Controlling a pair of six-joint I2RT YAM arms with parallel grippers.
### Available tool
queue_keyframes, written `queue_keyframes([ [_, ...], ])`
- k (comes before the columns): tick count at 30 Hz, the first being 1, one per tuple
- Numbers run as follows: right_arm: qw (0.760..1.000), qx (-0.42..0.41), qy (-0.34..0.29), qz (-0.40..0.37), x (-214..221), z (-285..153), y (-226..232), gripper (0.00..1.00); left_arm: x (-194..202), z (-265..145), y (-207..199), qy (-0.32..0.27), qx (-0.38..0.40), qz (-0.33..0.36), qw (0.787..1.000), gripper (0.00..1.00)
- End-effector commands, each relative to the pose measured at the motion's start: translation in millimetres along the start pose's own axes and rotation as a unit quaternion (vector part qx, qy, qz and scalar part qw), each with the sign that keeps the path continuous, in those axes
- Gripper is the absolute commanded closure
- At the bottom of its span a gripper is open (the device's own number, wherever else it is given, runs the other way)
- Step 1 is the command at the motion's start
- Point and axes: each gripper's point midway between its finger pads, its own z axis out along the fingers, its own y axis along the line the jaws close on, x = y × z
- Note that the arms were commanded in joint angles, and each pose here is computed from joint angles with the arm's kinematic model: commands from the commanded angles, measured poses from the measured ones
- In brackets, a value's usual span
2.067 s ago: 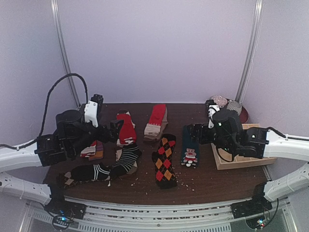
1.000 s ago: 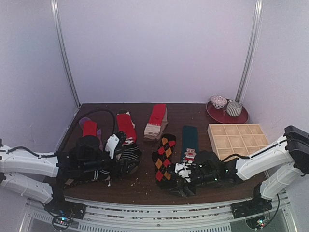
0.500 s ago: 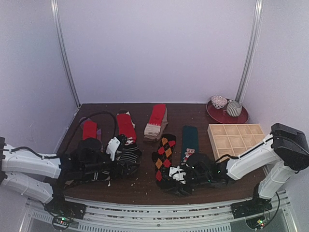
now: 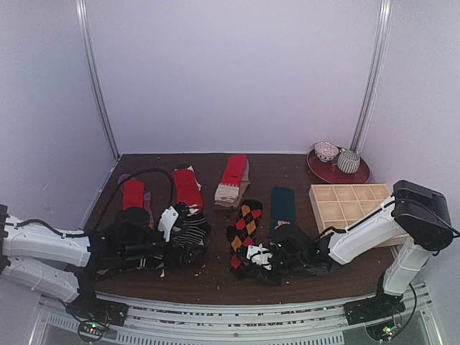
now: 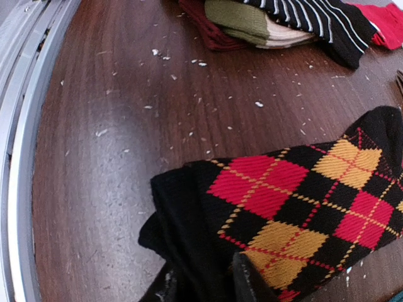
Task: Roll the socks
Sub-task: Pick up the sock from the center of the board.
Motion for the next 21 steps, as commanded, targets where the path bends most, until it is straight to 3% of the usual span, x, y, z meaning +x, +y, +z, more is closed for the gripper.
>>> queue_keyframes([
  [1, 0.996, -0.024, 0.063, 0.056, 25, 5, 4, 0.84, -11, -3, -15, -0.032, 0.043, 0.015, 0.998, 0.08],
  [5, 0.981, -0.066, 0.085, 0.162, 24, 3, 9, 0.89, -7, -1, -29, -0.037, 0.087, 0.028, 0.995, 0.18],
  [10, 0.937, -0.145, 0.140, 0.285, 23, 4, 25, 0.89, -3, 8, -46, -0.036, 0.136, 0.044, 0.989, 0.27],
  [15, 0.904, -0.176, 0.155, 0.359, 23, 3, 24, 0.90, 10, 29, -54, -0.016, 0.163, 0.064, 0.984, 0.21],
  [21, 0.892, -0.172, 0.168, 0.383, 33, 11, 19, 0.89, 14, 52, -57, -0.020, 0.169, 0.087, 0.982, 0.15],
])
